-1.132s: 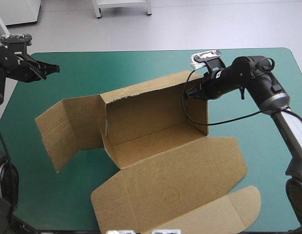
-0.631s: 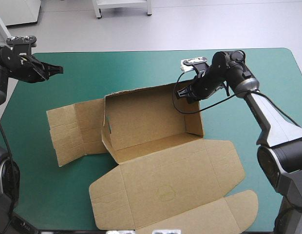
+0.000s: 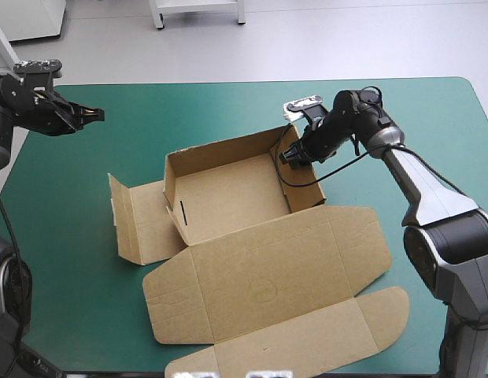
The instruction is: Fold the box
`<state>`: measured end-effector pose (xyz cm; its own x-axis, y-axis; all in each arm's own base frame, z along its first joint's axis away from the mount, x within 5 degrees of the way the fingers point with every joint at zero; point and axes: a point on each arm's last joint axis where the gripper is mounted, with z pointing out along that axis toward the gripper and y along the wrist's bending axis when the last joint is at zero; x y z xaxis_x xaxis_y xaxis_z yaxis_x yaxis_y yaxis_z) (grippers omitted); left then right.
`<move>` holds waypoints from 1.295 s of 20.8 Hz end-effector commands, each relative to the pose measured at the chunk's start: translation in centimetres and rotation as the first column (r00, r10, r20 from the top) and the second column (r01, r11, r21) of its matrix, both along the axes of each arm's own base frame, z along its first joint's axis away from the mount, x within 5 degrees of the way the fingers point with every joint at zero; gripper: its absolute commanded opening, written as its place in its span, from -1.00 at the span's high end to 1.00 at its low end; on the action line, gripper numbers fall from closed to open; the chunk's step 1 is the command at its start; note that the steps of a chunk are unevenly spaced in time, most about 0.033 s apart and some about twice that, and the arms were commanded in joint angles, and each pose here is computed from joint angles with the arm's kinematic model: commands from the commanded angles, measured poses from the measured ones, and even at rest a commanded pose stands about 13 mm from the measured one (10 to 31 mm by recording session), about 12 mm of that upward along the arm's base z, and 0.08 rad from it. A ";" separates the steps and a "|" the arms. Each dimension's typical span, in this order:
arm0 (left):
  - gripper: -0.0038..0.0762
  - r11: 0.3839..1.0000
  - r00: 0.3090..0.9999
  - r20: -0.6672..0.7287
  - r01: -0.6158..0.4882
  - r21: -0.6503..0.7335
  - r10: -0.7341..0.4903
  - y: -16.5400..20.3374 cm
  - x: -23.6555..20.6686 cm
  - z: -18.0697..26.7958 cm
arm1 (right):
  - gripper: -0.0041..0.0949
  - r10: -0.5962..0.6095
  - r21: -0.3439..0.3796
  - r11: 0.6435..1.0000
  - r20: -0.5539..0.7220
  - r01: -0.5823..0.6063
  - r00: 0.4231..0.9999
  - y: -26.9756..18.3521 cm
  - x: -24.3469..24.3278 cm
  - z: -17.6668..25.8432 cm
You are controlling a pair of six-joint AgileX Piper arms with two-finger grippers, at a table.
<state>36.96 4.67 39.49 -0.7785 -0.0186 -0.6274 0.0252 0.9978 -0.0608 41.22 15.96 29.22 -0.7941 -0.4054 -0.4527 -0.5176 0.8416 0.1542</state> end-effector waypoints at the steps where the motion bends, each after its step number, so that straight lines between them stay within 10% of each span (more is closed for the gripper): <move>1: 0.92 1.000 0.994 0.112 -0.004 -0.011 0.005 -0.3 -1.0 2.6 | -0.43 -0.010 0.020 1.000 0.108 0.008 0.994 -0.5 -0.5 3.5; 11: 0.92 1.000 0.994 0.109 0.001 -0.015 0.001 -0.3 -1.0 2.6 | -0.44 -0.103 0.028 0.995 0.196 0.099 0.975 -1.0 -1.5 10.8; 27: 0.92 0.999 0.994 0.106 0.014 -0.033 -0.010 -0.5 -1.0 2.6 | -0.30 -0.122 -0.130 0.982 0.112 0.136 0.986 2.2 -2.1 6.3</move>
